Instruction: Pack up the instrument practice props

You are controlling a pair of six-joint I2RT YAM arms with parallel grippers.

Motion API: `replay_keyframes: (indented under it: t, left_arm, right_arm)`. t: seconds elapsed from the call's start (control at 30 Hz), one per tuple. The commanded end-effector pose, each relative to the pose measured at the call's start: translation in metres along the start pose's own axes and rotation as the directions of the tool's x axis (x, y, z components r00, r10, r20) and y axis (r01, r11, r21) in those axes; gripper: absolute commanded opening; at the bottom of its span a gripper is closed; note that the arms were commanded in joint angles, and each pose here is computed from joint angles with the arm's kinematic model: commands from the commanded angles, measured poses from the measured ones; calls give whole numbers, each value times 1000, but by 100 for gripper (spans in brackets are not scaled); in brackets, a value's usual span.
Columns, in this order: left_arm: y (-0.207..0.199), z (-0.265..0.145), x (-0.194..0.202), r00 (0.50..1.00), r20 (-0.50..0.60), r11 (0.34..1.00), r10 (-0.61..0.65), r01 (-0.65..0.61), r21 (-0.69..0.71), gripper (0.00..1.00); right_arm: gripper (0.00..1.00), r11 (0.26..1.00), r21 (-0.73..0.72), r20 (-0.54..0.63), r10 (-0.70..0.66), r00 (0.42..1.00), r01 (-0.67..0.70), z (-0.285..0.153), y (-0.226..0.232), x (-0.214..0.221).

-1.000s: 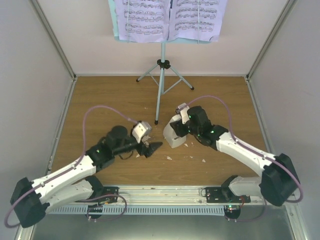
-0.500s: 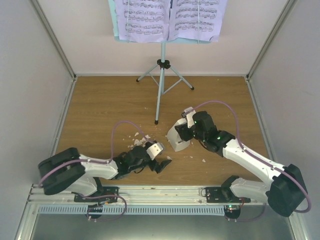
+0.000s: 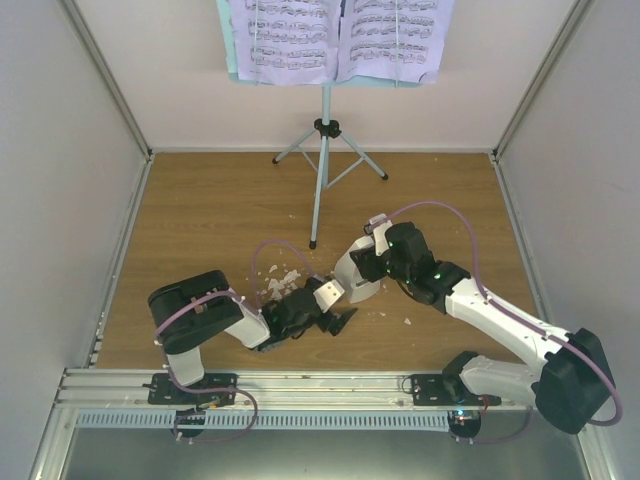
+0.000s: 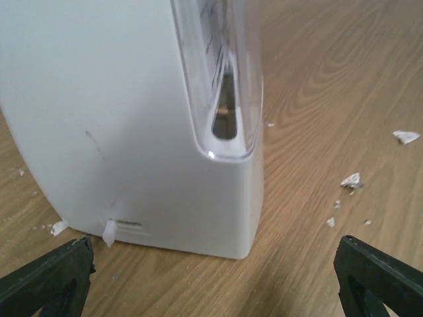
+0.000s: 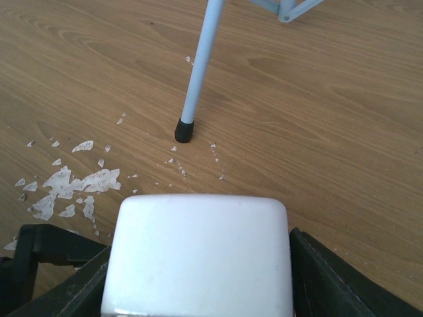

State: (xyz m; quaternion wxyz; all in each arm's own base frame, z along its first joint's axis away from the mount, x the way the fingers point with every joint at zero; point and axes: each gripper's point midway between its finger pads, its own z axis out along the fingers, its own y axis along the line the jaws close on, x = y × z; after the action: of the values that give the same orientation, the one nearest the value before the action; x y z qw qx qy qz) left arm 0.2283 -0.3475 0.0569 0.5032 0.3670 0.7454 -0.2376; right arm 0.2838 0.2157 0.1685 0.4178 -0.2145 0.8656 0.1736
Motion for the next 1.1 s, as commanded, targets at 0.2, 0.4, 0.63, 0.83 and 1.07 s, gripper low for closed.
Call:
replay_keyframes:
  t: [0.2,0.4,0.63,0.83,1.07]
  left_arm:
    - [21,15,-13,996,79,998,-33,37,-55,99]
    - [28,27,-5,999,44,999,-5,7,-45,99]
    - [31,35,-1,1000,25,998,-3,4,-55,99]
    - [39,37,-1,1000,12,995,-12,13,-102,97]
    - [40,39,5,1000,-12,994,-22,21,-111,84]
  right_arm:
    - [55,999,-33,62,24,998,-22,-7,8,-17]
    - [55,999,-33,67,26,997,-24,-7,8,-21]
    - [55,999,-31,63,27,998,-25,-5,8,-20]
    - [55,999,-31,57,26,998,-24,-5,8,-19]
    - [55,999,-30,57,24,998,-22,-3,8,-19]
